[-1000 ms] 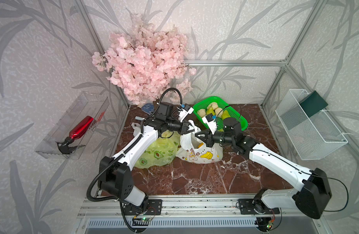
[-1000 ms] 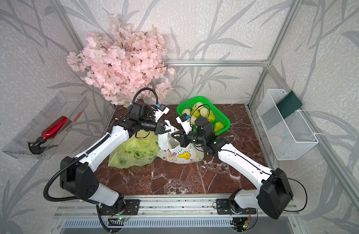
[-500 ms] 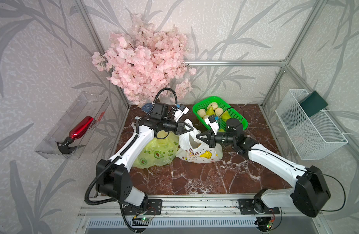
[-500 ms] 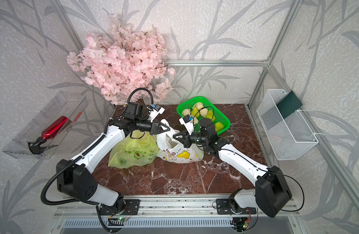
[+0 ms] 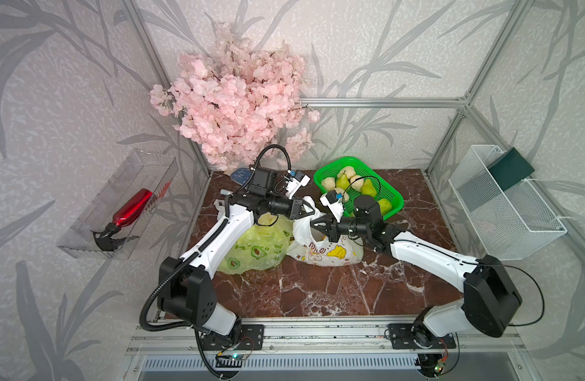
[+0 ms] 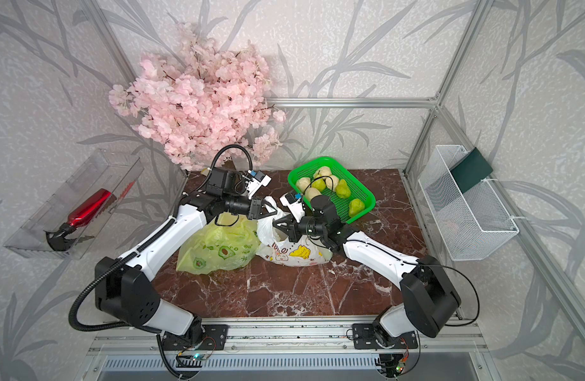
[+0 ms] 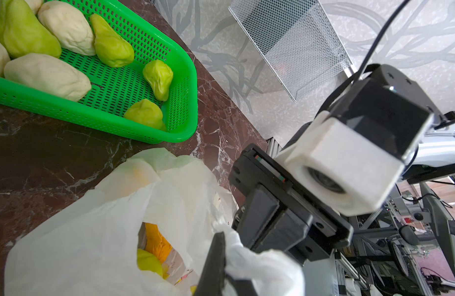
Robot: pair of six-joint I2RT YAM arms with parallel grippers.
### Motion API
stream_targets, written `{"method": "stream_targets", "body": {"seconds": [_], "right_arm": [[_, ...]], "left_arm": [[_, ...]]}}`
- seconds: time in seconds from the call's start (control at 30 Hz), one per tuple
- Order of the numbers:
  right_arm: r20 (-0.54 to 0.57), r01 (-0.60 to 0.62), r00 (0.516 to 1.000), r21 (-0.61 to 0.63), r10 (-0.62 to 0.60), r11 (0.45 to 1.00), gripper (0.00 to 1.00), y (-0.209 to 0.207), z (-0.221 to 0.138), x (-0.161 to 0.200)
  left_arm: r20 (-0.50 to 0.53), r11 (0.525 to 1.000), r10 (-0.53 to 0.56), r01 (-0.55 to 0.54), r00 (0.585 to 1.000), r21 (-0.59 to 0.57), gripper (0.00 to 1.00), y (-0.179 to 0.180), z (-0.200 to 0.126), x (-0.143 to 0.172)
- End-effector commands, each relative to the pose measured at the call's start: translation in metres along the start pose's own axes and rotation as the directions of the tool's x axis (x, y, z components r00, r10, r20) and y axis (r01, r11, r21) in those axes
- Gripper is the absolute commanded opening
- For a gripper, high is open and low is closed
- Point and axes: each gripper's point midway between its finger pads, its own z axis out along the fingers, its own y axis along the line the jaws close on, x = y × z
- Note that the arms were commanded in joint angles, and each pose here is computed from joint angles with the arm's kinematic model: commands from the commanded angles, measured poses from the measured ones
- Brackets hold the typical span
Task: Place the pears into plastic bags & tie knots
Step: Tie the plastic bag at the center of the board.
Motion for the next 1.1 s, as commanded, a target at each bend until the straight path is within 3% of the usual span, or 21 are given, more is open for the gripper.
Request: {"method": "stream_targets", "body": {"seconds": [0.0,0.23,0.47,1.07], "right_arm": [[0.022,0.032,0.999,0.026,-0.033,0.999,0.00,-0.010,0.003,0.002],[0.001,0.061,0.998,0.002,-0.061,0.998,0.00,-0.003,0.002,0.001],[-0.047,0.083,0.995,-0.002,-0.083,0.997,0.00,0.007,0.004,0.013],[-0.060,0.072,0.996,0.020,-0.071,0.997,0.00,-0.004,0.006,0.016]], "left_arm": [[0.026,0.996,0.088,-0.088,0.996,0.028,0.07,-0.015,-0.006,-0.007],[-0.012,0.995,0.101,-0.101,0.995,0.002,0.28,-0.012,-0.010,0.007],[-0.044,0.996,0.092,-0.092,0.995,0.006,0.30,-0.005,0.002,0.004],[-0.020,0.996,0.087,-0.087,0.996,0.008,0.53,-0.015,-0.008,0.017]]}}
